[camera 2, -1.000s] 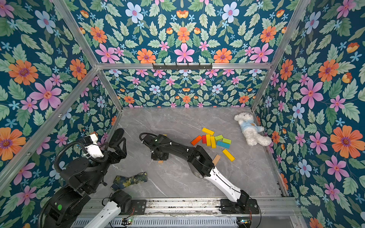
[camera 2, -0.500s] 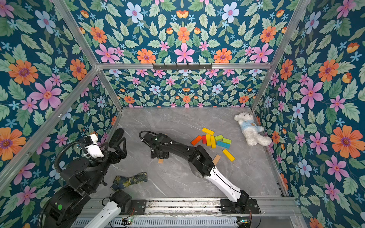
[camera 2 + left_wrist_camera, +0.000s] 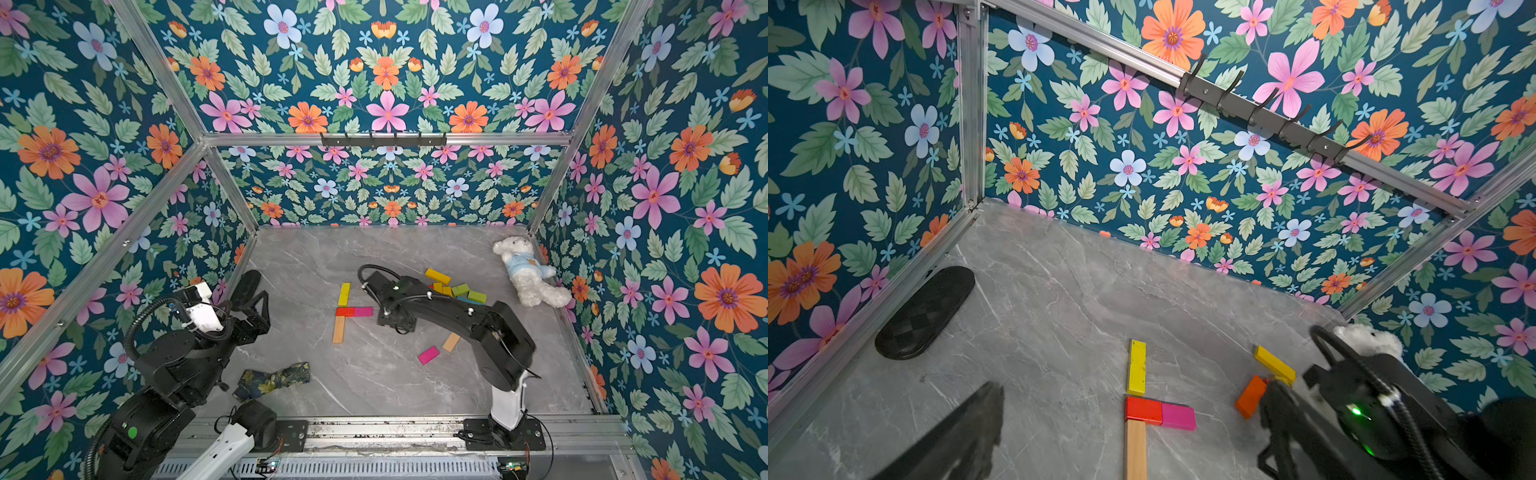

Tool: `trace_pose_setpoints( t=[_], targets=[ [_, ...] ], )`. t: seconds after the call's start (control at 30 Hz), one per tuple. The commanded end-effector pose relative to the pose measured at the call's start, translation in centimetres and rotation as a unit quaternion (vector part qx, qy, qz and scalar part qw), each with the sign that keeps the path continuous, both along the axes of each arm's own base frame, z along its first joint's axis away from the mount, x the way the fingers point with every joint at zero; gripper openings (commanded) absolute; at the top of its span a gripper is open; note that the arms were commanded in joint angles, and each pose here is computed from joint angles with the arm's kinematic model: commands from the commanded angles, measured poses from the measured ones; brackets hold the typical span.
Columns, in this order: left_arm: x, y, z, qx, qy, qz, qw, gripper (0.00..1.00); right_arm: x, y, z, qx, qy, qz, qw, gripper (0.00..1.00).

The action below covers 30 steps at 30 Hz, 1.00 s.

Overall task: Assemble the letter h with building blocks
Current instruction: Assemble the building block at the center of the board, then pick up the building block from the center of the board.

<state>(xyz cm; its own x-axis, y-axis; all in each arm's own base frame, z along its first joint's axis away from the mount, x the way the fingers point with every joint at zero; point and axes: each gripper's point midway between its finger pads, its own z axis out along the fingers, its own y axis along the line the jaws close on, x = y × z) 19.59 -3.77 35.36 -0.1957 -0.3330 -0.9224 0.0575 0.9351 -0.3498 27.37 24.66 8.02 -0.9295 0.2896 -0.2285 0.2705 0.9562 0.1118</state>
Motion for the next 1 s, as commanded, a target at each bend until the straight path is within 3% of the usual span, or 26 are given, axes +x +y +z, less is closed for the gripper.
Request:
trace_pose_setpoints(
  t=[0.0, 0.13, 0.33, 0.47, 0.77, 0.97],
  targets=[
    [0.3, 0.2, 0.2, 0.000, -0.007, 0.008, 1.000, 0.99, -1.6, -4.6, -0.6, -0.003, 0.003, -0.091, 0.996, 0.67],
    [0.5, 0.1, -0.4, 0.001, -0.002, 0.011, 1.000, 0.99, -3.7, -9.6, -1.5, -0.021, 0.013, -0.148, 0.989, 0.68],
    [0.8, 0.0, -0.7, 0.001, 0.002, 0.013, 1.000, 0.99, -4.4, -14.3, -2.9, -0.051, 0.029, -0.179, 0.982, 0.67],
    [0.8, 0.0, -0.7, 0.002, 0.003, 0.014, 1.000, 0.99, -3.1, -14.4, -4.2, -0.022, 0.036, -0.169, 0.985, 0.66],
    [0.8, -0.2, -0.8, 0.003, 0.003, 0.009, 1.000, 0.99, -0.9, -13.9, -5.0, -0.034, 0.038, -0.145, 0.988, 0.71],
    [0.8, 0.0, -0.7, 0.004, 0.001, 0.015, 1.000, 0.99, -1.7, -14.2, -6.5, -0.039, 0.058, -0.148, 0.986, 0.63]
  ],
)
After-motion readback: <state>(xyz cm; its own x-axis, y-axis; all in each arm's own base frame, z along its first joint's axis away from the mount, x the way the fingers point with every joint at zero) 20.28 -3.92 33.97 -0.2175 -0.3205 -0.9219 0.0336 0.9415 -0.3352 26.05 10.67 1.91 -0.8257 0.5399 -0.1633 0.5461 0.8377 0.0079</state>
